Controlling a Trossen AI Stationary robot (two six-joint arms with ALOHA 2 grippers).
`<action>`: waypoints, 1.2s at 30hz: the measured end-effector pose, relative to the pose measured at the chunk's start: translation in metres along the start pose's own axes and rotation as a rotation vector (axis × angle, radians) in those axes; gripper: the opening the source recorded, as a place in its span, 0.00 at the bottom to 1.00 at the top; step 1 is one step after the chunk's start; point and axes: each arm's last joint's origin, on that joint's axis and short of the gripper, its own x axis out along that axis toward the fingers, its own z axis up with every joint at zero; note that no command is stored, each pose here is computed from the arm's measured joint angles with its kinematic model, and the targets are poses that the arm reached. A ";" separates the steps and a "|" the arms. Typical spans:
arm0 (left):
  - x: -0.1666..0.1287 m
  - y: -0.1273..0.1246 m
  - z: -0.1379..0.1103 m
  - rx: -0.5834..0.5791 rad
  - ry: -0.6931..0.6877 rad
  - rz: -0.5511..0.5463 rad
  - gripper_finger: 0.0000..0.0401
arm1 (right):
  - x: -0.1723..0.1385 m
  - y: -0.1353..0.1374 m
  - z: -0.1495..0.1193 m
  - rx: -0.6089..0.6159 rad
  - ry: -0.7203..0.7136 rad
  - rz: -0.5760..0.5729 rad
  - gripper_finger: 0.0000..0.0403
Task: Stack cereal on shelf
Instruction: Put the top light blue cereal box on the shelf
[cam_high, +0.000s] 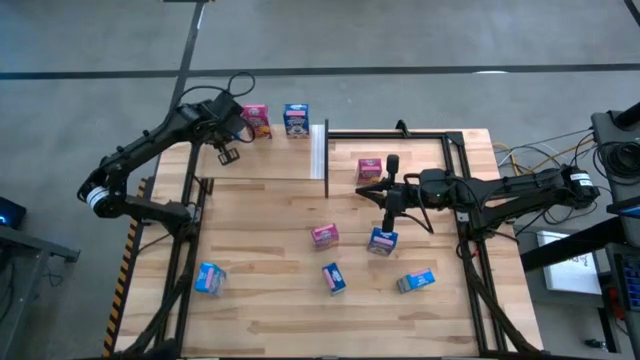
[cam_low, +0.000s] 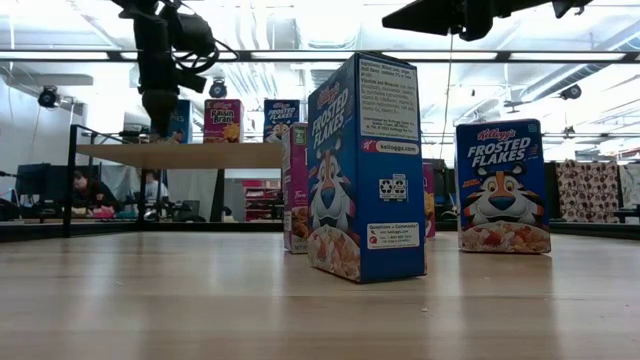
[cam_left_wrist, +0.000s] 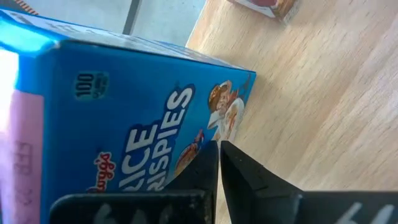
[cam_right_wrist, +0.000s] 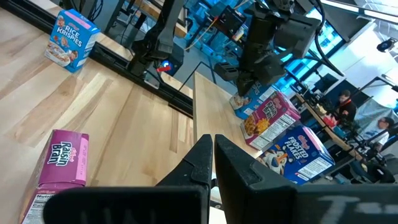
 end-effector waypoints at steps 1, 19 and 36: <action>0.000 0.000 0.000 0.000 0.000 0.000 0.00 | 0.000 0.000 0.000 0.000 0.000 0.000 0.02; 0.001 0.003 -0.004 -0.024 0.046 0.042 0.00 | 0.000 0.000 0.000 0.000 0.000 0.001 0.02; 0.001 0.002 0.002 -0.081 -0.041 -0.035 0.00 | 0.000 0.000 0.000 0.000 0.000 0.000 0.02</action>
